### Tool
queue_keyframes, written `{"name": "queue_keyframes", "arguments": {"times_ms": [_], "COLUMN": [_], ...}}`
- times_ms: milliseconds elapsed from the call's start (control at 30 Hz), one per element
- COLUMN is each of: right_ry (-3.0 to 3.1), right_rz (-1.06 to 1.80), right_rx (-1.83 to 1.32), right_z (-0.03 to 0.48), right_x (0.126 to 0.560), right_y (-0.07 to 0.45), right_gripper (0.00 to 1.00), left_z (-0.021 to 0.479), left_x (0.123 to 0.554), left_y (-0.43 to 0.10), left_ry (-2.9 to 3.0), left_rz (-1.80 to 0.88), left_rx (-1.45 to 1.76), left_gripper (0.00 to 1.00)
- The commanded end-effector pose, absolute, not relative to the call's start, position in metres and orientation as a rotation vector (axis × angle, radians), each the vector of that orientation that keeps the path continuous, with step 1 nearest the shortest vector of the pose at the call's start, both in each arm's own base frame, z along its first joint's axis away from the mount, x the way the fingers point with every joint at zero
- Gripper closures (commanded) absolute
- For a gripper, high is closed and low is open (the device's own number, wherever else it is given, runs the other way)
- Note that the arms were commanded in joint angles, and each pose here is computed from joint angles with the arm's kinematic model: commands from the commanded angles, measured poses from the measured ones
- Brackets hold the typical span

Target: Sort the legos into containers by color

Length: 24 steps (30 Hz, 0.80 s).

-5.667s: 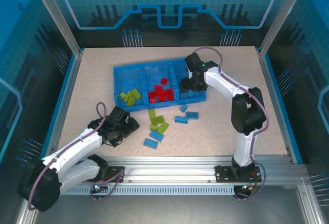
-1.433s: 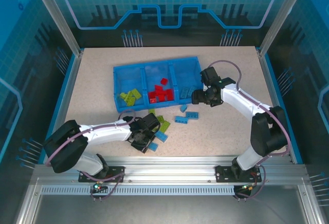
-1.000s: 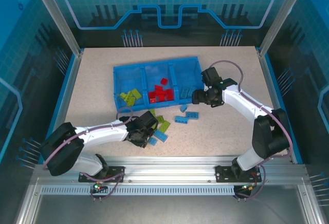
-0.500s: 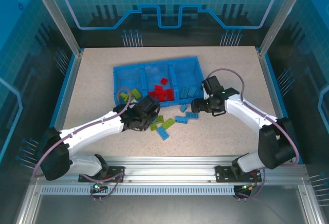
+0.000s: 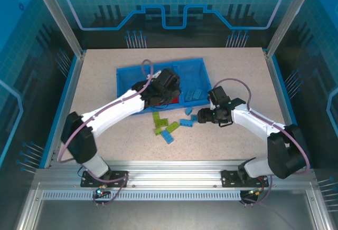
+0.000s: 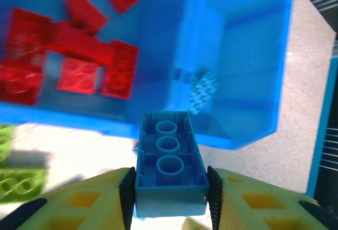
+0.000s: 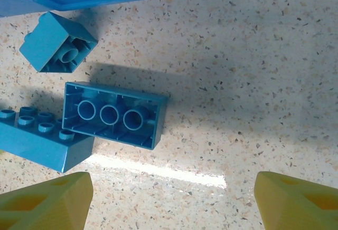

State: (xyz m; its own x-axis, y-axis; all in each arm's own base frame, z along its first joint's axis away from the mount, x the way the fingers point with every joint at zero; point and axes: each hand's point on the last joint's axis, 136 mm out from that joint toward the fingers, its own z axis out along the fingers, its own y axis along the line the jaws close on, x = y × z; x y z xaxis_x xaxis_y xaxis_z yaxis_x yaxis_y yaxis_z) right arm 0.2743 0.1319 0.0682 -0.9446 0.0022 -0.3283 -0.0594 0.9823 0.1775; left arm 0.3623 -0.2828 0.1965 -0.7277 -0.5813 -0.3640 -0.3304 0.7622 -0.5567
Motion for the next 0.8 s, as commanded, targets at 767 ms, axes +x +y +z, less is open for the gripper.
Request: {"name": "queue_keyframes", "arguments": {"times_ms": [767], "right_ry": [2.714], "right_rz": [0.362], "right_rx": [-0.295], "right_z": [0.076], "right_x": [0.250], "right_y": [0.163], "right_gripper": [0.17], "left_z": [0.188], "left_x": [0.431], "left_y": [-0.354], "left_ry": [2.459], "left_rz": [-0.783], "left_rx": [-0.425], "left_gripper": [0.21]}}
